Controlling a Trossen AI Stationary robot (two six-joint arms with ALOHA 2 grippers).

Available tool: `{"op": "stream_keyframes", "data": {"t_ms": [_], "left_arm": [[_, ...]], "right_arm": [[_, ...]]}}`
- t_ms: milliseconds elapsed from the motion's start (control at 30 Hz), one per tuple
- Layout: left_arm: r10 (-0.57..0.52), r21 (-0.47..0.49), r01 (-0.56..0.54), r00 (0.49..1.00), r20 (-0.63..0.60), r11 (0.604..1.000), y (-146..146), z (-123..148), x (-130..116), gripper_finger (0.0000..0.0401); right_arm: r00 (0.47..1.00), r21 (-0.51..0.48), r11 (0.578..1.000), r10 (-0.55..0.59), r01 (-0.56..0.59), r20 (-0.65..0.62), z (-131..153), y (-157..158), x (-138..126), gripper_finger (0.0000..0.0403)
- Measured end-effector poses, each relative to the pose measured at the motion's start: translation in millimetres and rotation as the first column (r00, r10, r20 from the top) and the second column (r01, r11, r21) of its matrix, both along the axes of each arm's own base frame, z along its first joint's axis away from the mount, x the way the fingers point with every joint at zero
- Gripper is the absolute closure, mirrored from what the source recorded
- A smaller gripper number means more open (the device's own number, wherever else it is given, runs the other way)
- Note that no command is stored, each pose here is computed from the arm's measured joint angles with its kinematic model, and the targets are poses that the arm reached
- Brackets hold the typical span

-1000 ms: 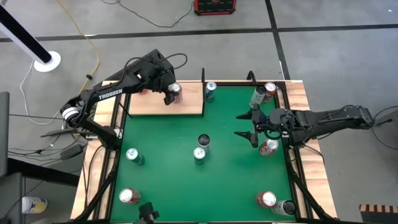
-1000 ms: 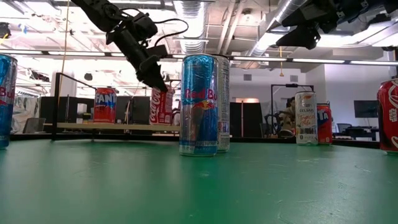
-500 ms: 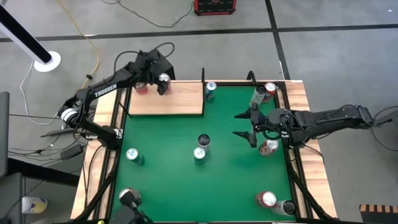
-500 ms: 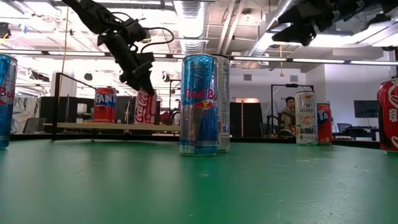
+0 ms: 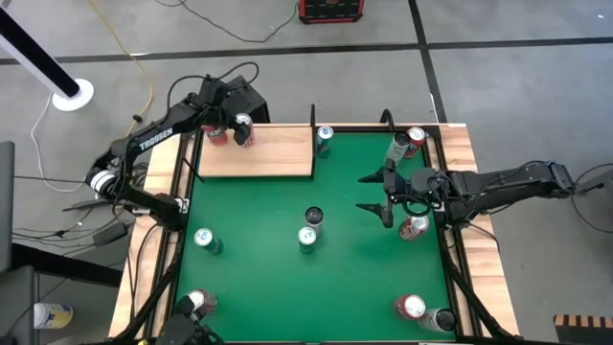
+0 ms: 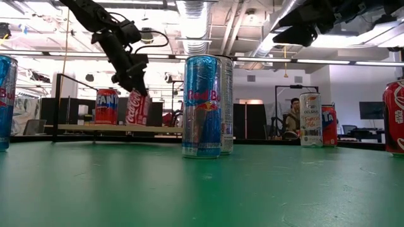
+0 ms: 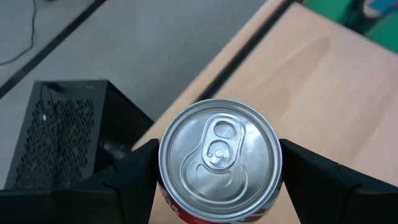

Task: Place canned beverage on shelf
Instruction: Put the bottom right red and white soda can on the shelf

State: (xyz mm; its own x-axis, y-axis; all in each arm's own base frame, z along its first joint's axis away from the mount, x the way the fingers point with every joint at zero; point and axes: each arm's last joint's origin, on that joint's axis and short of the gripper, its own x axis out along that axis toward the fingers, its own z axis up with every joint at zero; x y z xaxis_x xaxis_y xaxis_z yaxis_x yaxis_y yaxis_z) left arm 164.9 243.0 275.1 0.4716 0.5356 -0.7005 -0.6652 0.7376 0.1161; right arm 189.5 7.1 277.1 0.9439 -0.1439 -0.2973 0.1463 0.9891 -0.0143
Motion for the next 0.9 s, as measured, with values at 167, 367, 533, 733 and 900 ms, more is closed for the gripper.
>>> {"op": "stream_keyframes", "data": {"t_ms": [167, 367, 533, 733, 900], "left_arm": [[-0.001, 0.052, 0.000, 1.000, 0.024, 0.999, -9, 6, -6, 0.0130], [0.003, 0.087, -0.007, 0.999, 0.045, 0.996, -9, -2, -7, 0.0130], [0.004, 0.088, -0.007, 0.999, 0.040, 0.996, -8, -10, -11, 0.0129], [-0.017, 0.102, 0.012, 0.999, 0.046, 0.995, -7, -10, -12, 0.0127], [-0.038, 0.110, 0.034, 0.999, 0.031, 0.993, -7, -10, -12, 0.0125]], "right_arm": [[1.000, -0.021, 1.000, 0.007, -0.007, 0.012, 1, 0, 1, 0.0035], [1.000, -0.016, 1.000, 0.005, -0.005, 0.028, 3, 0, 1, 0.0035], [1.000, 0.002, 1.000, 0.001, -0.002, 0.030, 3, 0, 1, 0.0035], [1.000, 0.002, 1.000, 0.001, -0.001, 0.031, 3, 0, 1, 0.0035], [0.999, 0.003, 1.000, 0.001, -0.001, 0.037, 3, 0, 1, 0.0035]]}}
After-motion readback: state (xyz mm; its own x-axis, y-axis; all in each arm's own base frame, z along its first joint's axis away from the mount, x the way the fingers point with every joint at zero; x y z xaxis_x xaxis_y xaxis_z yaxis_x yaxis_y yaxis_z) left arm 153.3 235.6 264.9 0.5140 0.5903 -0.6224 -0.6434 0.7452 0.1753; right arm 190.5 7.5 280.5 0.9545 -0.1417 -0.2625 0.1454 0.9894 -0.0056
